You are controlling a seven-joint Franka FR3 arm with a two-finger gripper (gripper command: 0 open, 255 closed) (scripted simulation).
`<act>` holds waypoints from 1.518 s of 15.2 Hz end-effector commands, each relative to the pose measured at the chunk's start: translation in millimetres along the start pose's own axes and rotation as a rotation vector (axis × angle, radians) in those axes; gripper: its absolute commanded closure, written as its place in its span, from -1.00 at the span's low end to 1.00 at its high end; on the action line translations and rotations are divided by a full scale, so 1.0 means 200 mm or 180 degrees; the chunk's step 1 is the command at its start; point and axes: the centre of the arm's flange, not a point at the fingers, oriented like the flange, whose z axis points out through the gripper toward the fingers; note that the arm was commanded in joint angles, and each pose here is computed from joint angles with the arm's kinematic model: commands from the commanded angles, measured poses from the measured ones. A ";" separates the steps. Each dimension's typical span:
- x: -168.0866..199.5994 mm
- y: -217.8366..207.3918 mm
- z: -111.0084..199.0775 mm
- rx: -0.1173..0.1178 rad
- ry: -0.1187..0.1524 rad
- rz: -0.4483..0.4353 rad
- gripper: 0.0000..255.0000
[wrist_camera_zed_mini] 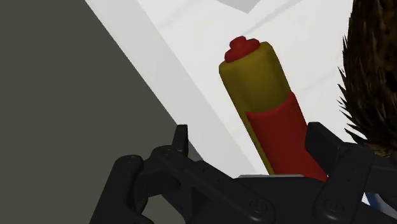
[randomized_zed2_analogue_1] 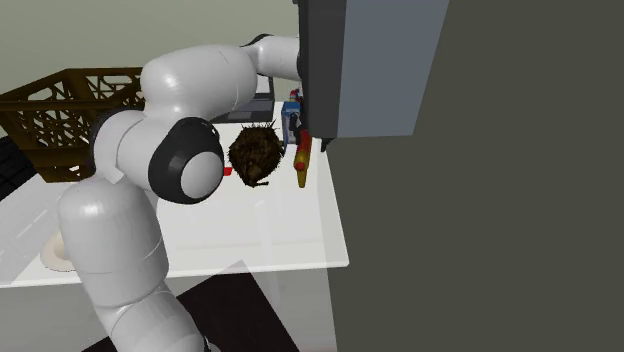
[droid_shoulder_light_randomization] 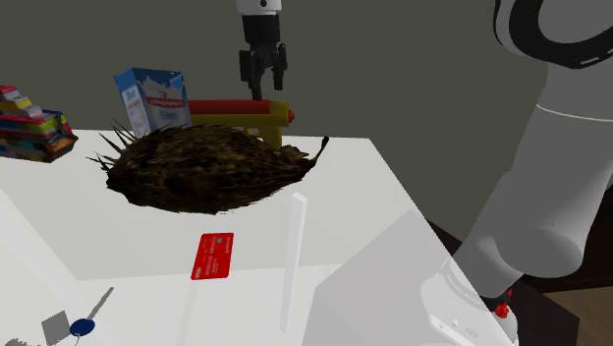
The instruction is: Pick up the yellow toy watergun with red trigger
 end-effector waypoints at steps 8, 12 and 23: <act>0.29 -0.31 0.10 -0.0048 0.0057 -0.1194 -1.00; 0.30 -0.31 0.20 -0.0048 0.0057 -0.1194 -1.00; 0.30 -0.31 0.20 -0.0048 0.0057 -0.1194 1.00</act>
